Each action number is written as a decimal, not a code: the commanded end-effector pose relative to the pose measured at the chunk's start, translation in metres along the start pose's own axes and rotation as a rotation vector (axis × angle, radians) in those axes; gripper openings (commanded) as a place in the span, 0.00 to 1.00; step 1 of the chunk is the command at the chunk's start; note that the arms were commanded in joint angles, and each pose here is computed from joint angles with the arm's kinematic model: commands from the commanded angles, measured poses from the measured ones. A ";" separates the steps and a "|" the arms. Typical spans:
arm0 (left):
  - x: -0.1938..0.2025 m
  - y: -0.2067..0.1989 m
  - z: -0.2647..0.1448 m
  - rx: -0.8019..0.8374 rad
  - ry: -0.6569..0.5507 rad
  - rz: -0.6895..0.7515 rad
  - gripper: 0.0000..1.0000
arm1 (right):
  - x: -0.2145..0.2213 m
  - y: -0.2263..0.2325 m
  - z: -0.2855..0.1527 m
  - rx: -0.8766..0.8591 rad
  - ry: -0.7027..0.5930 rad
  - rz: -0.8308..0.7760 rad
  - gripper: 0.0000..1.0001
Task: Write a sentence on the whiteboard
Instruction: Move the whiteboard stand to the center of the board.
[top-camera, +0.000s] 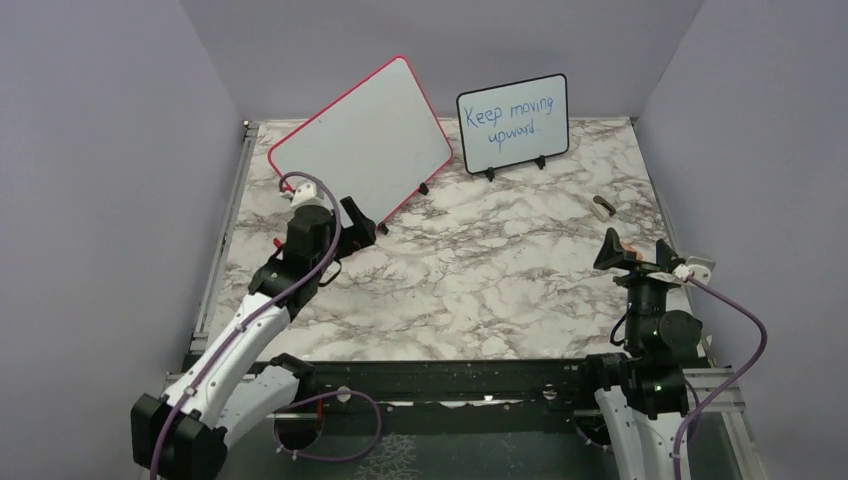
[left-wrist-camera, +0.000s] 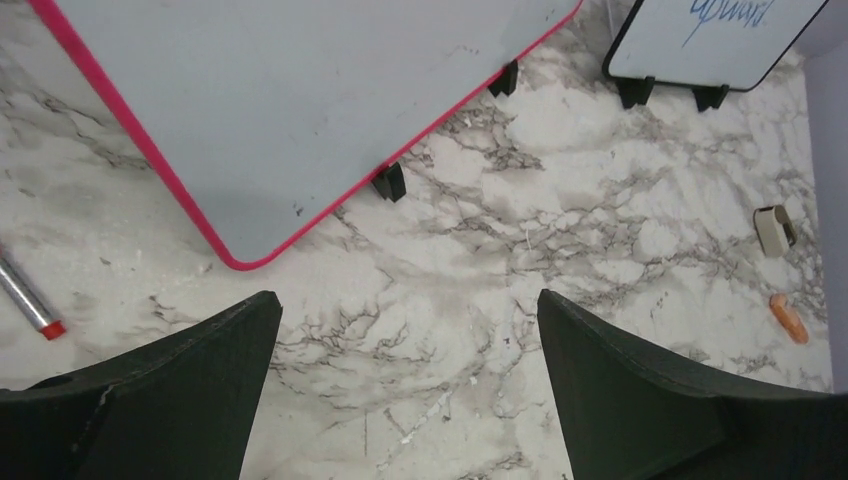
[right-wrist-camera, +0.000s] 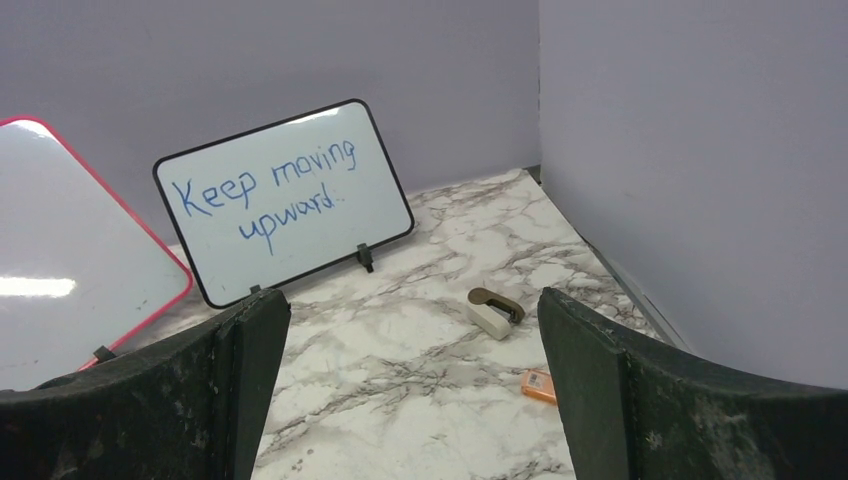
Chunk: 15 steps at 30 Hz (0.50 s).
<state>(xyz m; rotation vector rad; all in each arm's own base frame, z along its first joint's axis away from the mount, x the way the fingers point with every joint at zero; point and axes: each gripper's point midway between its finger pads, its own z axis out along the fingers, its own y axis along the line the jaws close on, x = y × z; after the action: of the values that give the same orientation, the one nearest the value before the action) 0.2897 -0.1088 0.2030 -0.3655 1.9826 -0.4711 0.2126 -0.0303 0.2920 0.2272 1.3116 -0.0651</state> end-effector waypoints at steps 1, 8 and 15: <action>0.026 -0.019 0.015 -0.032 0.099 -0.017 0.99 | -0.010 0.005 -0.002 -0.029 -0.049 0.014 1.00; 0.050 -0.018 0.047 -0.218 0.079 0.043 0.99 | -0.012 0.008 -0.003 -0.042 -0.057 0.022 1.00; 0.073 -0.014 0.092 -0.380 0.081 0.072 0.97 | -0.014 0.010 -0.005 -0.057 -0.066 0.029 1.00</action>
<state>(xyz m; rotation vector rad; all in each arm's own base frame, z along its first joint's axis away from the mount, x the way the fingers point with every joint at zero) 0.3195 -0.1743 0.1202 -0.3971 2.2232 -0.1815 0.2079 -0.0257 0.2976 0.2129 1.2841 -0.0401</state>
